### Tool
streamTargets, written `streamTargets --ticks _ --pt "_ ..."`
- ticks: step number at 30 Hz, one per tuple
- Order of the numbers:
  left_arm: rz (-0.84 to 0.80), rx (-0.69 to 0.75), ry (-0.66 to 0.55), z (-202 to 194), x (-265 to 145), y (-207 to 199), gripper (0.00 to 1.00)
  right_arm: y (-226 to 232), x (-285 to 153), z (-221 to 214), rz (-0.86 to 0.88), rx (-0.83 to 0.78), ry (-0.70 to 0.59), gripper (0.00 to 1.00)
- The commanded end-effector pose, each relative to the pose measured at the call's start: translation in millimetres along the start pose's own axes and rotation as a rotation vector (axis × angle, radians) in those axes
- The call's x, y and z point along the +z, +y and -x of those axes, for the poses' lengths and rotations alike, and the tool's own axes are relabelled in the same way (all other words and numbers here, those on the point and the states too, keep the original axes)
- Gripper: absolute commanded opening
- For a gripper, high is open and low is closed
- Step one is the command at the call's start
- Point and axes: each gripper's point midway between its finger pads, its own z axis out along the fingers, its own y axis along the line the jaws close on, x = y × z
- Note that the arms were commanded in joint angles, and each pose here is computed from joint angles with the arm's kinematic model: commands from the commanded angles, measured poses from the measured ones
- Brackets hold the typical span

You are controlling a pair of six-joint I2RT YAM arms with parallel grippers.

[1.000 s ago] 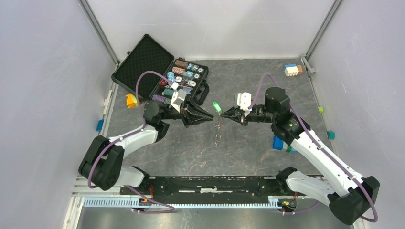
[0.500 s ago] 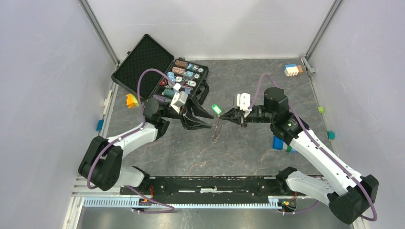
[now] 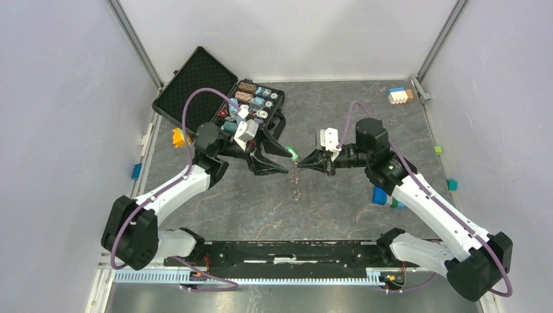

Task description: Put the keys on the keyring

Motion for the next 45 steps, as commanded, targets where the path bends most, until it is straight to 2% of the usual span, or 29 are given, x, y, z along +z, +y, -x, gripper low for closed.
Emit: streamTargets --ticks 1,7,19,26,31,37,45 --pt "0.021 0.036 0.004 8 2 13 0.54 -5 1 30 0.022 -0.072 -0.068 0.0" --pt "0.02 0.017 0.025 4 2 16 0.4 -7 4 34 0.033 -0.054 -0.077 0.0" --pt "0.024 0.008 0.092 -18 4 17 0.36 -9 6 35 0.035 -0.043 -0.081 0.0" --pt "0.032 0.012 0.088 -14 7 20 0.22 -9 8 26 0.034 -0.026 -0.072 0.0" --pt "0.033 0.012 0.088 -13 6 19 0.22 -8 9 23 0.038 -0.021 -0.07 0.0" --pt "0.031 0.026 0.083 -8 6 14 0.33 -7 8 21 0.035 -0.022 -0.067 0.0" --pt "0.034 0.04 0.075 0 5 11 0.34 -7 9 17 0.034 -0.018 -0.059 0.0"
